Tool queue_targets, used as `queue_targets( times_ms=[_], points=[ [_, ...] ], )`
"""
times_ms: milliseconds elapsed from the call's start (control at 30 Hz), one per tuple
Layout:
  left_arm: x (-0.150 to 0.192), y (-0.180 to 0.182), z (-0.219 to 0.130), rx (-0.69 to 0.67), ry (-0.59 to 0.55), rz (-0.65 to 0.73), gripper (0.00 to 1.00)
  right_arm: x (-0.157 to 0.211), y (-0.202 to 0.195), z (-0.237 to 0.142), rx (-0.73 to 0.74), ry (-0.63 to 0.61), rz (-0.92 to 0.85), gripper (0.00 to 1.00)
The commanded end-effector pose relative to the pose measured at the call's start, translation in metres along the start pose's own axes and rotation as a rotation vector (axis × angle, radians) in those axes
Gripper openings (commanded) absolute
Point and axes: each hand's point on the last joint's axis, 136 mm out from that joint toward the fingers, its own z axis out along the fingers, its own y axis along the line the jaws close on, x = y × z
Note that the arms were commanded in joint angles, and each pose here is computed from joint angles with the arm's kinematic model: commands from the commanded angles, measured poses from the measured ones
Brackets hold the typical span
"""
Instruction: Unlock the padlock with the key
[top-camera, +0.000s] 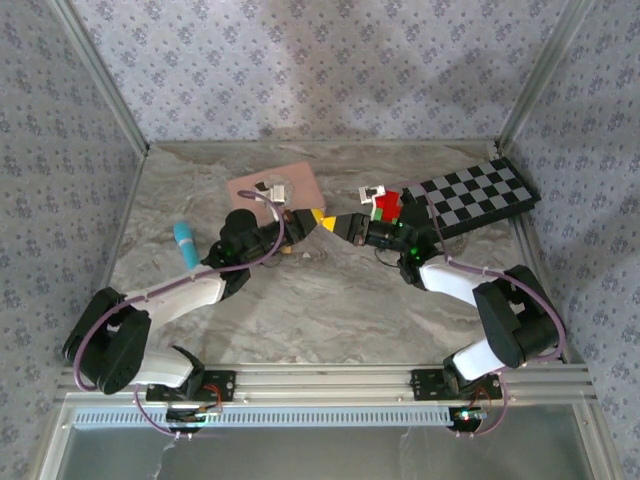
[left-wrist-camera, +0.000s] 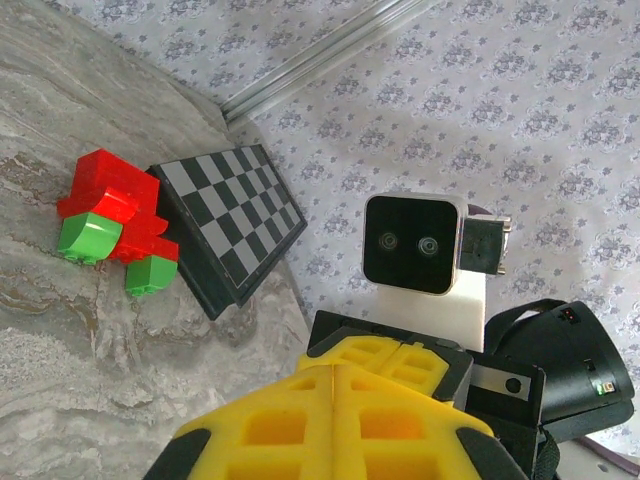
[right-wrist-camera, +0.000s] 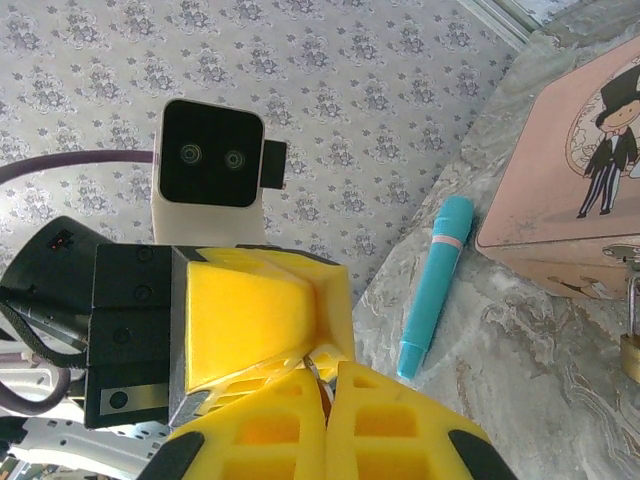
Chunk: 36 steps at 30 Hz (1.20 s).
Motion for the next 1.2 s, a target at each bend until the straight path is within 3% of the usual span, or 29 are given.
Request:
queue_targets(
  times_ms=[0,67,100,200,300,400,567,667,833,1167],
  points=[
    [-0.006,-0.006,-0.007,0.001,-0.033,0.025,0.15,-0.004,0.007,0.0,-0.023,-0.021,-0.042,0.0],
    [-0.014,0.01,-0.016,-0.072,-0.058,0.041,0.48,-0.004,0.003,-0.003,-0.008,-0.022,-0.04,0.0],
    [-0.02,0.019,-0.022,-0.114,-0.076,0.045,0.59,-0.003,0.001,-0.004,0.001,-0.021,-0.038,0.0],
    [-0.038,0.06,-0.049,-0.277,-0.129,0.035,0.7,0.002,-0.005,-0.008,0.034,-0.007,-0.039,0.0],
    [-0.046,0.102,-0.075,-0.427,-0.146,0.009,0.71,0.007,-0.012,-0.012,0.089,0.014,-0.05,0.0],
    [-0.037,0.13,-0.089,-0.552,-0.094,0.011,0.71,0.013,-0.02,-0.015,0.165,0.043,-0.073,0.0],
    [-0.016,0.162,-0.092,-0.69,0.036,0.017,0.7,0.023,-0.054,-0.031,0.443,0.102,-0.107,0.0],
    [-0.007,0.171,-0.086,-0.731,0.111,0.051,0.68,0.021,-0.061,-0.038,0.518,0.117,-0.119,0.0],
    [0.002,0.184,-0.073,-0.819,0.21,0.143,0.68,0.019,-0.059,-0.038,0.525,0.122,-0.13,0.0],
    [-0.003,0.222,-0.042,-0.871,0.261,0.207,0.64,0.021,-0.056,-0.036,0.511,0.127,-0.123,0.0]
  ],
)
